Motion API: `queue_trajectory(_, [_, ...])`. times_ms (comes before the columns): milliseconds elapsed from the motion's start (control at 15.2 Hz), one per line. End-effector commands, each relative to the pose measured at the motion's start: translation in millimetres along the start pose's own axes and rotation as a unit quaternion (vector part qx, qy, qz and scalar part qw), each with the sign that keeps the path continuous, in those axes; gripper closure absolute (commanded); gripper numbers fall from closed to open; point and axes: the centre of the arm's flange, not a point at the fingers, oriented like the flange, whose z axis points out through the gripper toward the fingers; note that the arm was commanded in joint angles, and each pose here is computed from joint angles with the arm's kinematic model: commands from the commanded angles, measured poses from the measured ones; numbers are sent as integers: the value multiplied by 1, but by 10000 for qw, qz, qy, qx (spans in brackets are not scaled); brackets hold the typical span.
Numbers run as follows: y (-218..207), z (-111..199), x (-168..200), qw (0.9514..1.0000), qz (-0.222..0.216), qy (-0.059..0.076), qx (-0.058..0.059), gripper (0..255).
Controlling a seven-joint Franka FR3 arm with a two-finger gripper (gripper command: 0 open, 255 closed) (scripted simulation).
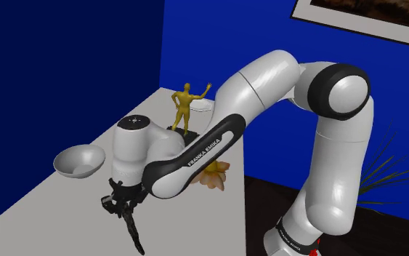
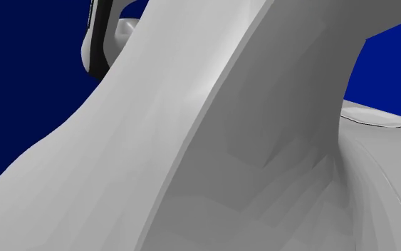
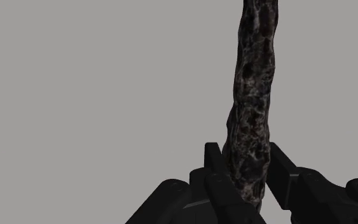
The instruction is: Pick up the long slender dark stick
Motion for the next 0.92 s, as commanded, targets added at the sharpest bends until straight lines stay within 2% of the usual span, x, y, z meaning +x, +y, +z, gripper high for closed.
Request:
queue_trajectory(0, [-2,-8,-1,10000,-4,-3,18,255])
queue_trajectory(858, [-7,-72,1,10000,-4,-3,18,255])
